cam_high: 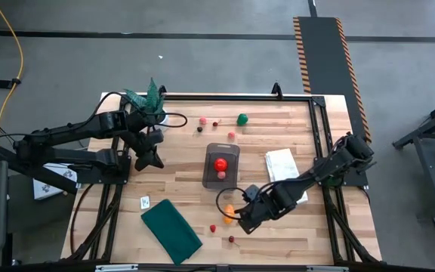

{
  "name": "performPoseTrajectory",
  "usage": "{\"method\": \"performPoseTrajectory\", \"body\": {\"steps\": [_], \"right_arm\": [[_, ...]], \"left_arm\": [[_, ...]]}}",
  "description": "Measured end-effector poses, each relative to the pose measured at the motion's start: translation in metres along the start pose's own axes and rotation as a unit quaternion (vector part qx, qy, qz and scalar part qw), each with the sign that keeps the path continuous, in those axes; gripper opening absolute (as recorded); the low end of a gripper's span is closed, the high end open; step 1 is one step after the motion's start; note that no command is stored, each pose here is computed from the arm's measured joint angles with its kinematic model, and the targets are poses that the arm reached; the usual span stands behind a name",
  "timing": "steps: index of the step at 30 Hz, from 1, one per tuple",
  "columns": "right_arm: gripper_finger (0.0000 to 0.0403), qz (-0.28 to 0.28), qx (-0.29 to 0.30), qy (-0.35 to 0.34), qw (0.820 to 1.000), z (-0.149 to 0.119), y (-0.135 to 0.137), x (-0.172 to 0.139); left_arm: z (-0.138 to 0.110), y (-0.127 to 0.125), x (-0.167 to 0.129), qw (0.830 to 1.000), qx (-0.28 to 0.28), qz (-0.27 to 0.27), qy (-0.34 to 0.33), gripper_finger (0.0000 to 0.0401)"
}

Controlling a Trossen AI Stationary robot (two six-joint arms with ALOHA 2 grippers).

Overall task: Pick and placing Produce into tupperware
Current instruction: Put the red cherry into the transparent black bin

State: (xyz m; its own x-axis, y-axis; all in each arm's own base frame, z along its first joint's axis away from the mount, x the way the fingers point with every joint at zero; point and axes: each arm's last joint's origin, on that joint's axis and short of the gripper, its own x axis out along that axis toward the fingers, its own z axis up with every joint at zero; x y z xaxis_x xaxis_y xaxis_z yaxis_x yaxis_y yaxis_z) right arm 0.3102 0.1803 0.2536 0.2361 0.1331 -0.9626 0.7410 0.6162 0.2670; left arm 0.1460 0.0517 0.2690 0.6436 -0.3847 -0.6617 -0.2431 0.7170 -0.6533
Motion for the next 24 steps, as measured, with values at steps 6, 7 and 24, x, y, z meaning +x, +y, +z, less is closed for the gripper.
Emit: {"method": "performPoseTrajectory", "body": {"steps": [6, 7, 24], "right_arm": [[0.0181, 0.004, 0.01, -0.028, 1.0, 0.002, 0.002, 0.002], [0.0181, 0.0, 0.008, -0.033, 0.999, 0.002, 0.002, 0.003], [0.0181, -0.029, -0.003, -0.021, 0.999, 0.002, 0.004, 0.026]], "left_arm": [[0.0, 0.001, 0.0, 1.0, -0.003, 0.012, -0.003, 0.0003], [0.0, 0.001, 0.0, 1.0, 0.0, 0.017, -0.005, 0.0003], [-0.005, -0.013, 0.014, 0.988, 0.122, 0.096, 0.013, 0.0003]]}}
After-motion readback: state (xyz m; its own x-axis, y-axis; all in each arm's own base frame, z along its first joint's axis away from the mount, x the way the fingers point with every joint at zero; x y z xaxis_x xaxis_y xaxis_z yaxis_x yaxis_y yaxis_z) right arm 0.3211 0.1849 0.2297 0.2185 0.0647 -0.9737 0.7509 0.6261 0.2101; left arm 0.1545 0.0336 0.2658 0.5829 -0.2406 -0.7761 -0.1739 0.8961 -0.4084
